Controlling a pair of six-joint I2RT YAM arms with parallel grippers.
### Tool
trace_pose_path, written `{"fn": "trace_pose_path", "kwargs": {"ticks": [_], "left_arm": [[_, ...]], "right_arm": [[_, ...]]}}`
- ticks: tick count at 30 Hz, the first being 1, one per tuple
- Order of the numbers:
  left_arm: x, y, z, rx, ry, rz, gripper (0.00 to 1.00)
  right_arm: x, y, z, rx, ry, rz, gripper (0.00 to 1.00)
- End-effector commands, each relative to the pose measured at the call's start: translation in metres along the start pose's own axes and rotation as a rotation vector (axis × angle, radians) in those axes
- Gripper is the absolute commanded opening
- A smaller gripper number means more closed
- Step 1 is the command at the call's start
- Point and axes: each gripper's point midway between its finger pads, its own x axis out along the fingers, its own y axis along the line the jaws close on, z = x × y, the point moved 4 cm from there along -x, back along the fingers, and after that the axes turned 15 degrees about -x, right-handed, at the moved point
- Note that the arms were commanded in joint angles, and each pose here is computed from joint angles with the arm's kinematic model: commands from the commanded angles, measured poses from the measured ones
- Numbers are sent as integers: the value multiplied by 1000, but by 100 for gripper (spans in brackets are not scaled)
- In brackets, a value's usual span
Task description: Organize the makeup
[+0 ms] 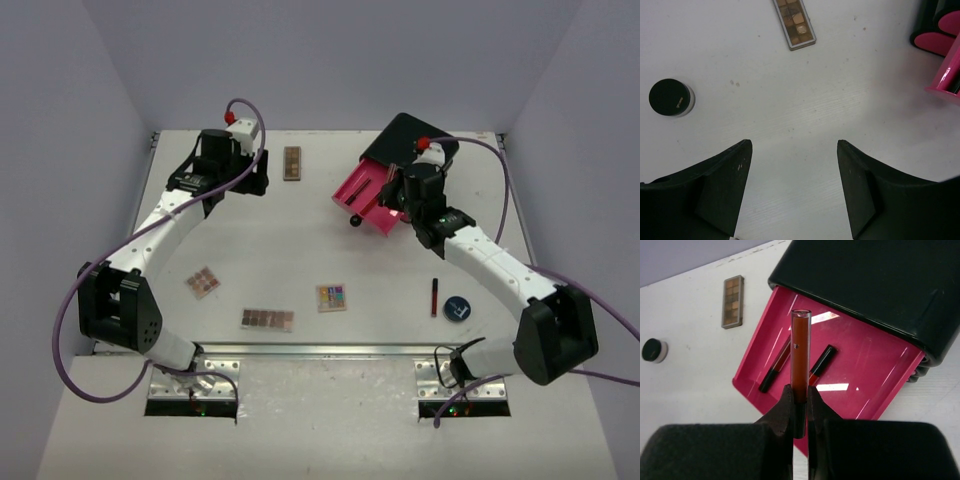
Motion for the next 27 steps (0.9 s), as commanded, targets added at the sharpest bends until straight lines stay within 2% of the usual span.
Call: {"fn": "trace_pose_path", "kwargs": {"ticks": [1, 6, 9, 11, 12, 14, 15, 20, 24, 27], "left_arm": [[-10, -2, 18, 8, -81, -16, 67], [-10, -3, 16, 7, -76, -23, 67], [-10, -2, 17, 5, -76, -20, 67], [-10, -2, 17, 1, -78, -19, 67], [-10, -2, 17, -1, -78, -18, 67], [-10, -3, 17, -3, -78, -19, 67], [-10, -3, 18, -4, -80, -23, 67], [-11, -5, 19, -8, -80, -31, 67], [-12, -6, 19, -5, -76, -35, 67], [-13, -6, 19, -5, -76, -38, 67]], "right_arm": [[8, -10, 9, 27, -78, -77, 0], [9, -12, 0, 20, -63, -85, 2], [8, -9, 1, 2, -50, -64, 20], [5, -6, -2, -13, -14, -37, 40], [4, -6, -4, -13, -2, -35, 46], [1, -8, -5, -9, -2, -40, 53], [0, -10, -6, -5, -5, -53, 60], [-14, -12, 7, -17, -38, -46, 61], [-38, -19, 24, -149, -24, -43, 63], [-53, -42, 6, -188, 97, -92, 66]]}}
